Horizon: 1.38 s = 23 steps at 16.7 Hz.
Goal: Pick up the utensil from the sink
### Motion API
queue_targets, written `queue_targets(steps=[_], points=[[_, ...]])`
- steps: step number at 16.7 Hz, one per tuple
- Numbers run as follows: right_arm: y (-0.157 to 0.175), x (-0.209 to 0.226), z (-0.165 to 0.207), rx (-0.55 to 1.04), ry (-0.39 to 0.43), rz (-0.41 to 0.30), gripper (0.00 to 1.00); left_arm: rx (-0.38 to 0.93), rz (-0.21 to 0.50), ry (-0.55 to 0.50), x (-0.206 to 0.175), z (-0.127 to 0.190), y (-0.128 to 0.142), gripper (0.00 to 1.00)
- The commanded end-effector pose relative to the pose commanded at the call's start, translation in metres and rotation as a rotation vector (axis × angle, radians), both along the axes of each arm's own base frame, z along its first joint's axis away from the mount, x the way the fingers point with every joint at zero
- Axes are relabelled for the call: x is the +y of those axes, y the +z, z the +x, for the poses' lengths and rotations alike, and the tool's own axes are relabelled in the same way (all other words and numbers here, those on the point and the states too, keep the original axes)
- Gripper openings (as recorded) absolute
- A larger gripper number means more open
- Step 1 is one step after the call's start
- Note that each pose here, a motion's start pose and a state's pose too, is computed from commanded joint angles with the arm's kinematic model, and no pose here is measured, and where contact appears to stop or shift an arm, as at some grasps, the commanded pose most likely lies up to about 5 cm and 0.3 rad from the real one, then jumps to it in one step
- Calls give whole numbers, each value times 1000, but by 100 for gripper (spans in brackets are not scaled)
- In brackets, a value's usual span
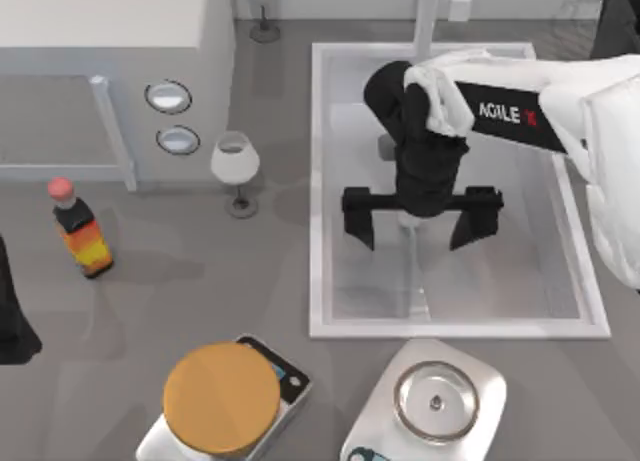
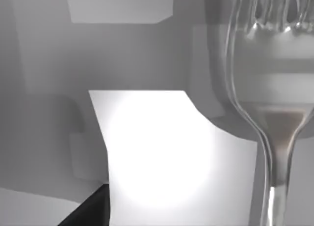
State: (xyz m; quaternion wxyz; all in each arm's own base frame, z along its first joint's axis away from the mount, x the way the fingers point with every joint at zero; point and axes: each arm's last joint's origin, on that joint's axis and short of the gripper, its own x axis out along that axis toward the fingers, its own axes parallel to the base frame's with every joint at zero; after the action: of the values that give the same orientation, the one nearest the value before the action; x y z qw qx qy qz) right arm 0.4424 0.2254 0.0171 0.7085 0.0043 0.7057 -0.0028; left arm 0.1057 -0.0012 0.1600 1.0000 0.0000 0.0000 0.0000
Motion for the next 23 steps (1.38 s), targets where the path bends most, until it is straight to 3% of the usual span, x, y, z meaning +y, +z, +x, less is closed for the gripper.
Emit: queue_targets(steps=[5, 18, 23], points=[[-6, 0, -1, 4, 0, -2, 100, 0, 0, 0, 0, 0, 0, 100], [-6, 0, -1, 4, 0, -2, 2, 0, 0, 0, 0, 0, 0, 100], [-6, 0, -1, 4, 0, -2, 0, 0, 0, 0, 0, 0, 0, 100]])
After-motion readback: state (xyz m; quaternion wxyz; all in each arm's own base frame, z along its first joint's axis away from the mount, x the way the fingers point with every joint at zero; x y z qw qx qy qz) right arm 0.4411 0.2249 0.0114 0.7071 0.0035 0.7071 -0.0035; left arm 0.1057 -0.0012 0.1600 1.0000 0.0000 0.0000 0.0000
